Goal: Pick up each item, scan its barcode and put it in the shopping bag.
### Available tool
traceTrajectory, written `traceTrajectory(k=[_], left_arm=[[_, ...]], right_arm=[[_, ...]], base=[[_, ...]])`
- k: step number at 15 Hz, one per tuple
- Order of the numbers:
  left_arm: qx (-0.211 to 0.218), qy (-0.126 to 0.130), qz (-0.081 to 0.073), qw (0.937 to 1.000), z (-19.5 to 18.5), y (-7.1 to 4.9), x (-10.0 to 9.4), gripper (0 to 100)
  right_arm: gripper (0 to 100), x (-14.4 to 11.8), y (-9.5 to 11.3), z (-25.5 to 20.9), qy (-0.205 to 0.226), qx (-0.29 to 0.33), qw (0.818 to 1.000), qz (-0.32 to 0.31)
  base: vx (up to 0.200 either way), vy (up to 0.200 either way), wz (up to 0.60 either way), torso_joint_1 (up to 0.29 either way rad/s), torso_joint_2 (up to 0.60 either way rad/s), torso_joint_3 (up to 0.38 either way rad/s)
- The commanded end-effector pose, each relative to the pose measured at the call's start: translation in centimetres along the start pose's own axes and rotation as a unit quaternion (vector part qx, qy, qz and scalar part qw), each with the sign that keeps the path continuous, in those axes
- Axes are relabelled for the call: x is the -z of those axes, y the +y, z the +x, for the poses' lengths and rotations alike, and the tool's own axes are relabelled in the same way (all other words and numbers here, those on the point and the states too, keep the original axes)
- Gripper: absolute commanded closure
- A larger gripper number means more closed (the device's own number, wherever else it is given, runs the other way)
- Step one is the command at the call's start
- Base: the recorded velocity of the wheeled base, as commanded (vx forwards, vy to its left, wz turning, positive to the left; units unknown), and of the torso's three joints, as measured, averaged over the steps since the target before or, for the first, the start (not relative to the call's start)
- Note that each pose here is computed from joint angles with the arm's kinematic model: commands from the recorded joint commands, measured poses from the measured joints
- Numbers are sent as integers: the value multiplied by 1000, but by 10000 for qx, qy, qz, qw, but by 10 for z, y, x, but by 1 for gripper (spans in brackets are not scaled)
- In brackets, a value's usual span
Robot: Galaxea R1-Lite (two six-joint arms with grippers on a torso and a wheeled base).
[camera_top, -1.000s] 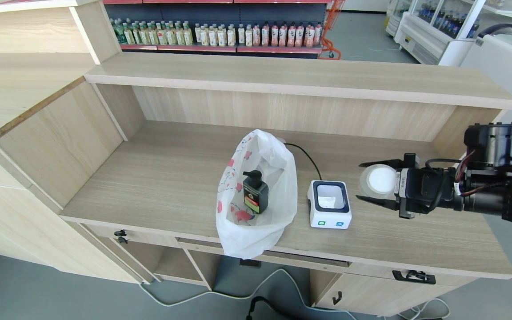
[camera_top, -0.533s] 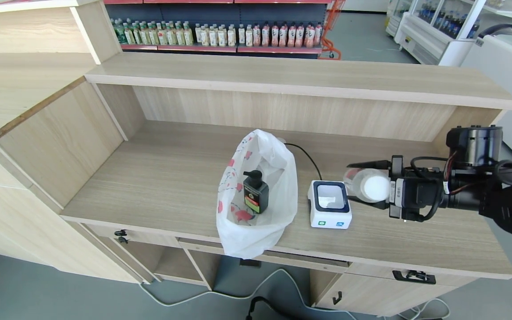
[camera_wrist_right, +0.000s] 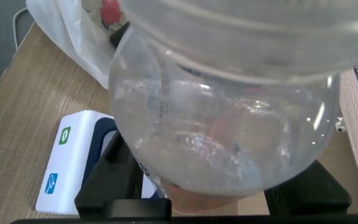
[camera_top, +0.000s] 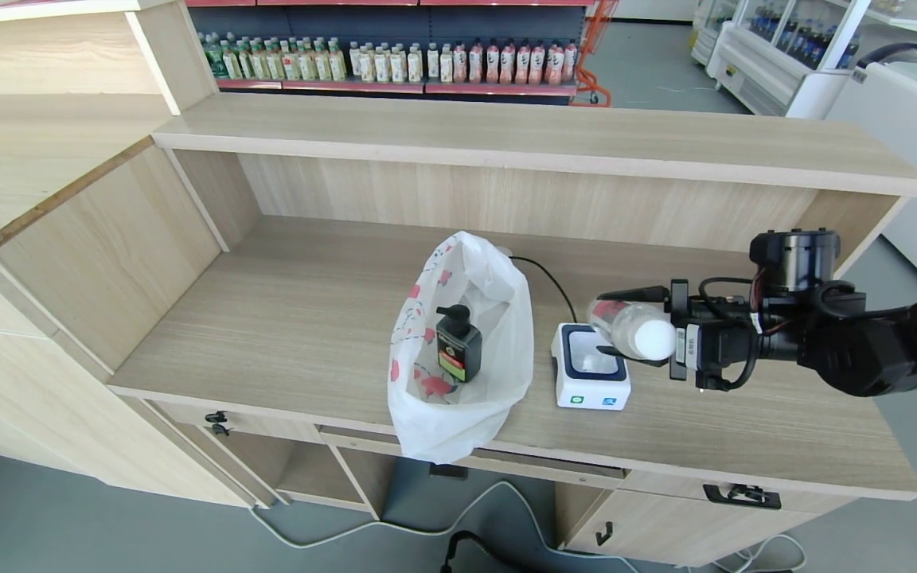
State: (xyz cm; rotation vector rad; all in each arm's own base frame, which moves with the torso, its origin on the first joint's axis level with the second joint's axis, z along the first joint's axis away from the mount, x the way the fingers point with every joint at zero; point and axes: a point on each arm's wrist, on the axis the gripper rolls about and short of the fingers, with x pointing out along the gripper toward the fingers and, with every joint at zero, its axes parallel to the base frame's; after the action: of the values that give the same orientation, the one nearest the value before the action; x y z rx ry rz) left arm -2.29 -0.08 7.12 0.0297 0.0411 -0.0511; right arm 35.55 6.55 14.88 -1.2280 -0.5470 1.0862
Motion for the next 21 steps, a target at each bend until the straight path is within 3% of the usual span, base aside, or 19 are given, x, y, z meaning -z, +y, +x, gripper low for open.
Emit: traceTrajectory(k=[1,13,21], left_arm=[[1,-3,1,10000,0,0,0,0],[1,-3,1,10000,0,0,0,0],[1,-3,1,10000,0,0,0,0]], right_arm=[[100,11,11,5,24,-98,9999,123],[100,22,3,19,-110,-21,9998,-145],[100,27,9,35,-233,-85,9996,-139]], base=[[0,0,0,0,0,0],[0,0,0,0,0,0],[0,0,0,0,0,0]])
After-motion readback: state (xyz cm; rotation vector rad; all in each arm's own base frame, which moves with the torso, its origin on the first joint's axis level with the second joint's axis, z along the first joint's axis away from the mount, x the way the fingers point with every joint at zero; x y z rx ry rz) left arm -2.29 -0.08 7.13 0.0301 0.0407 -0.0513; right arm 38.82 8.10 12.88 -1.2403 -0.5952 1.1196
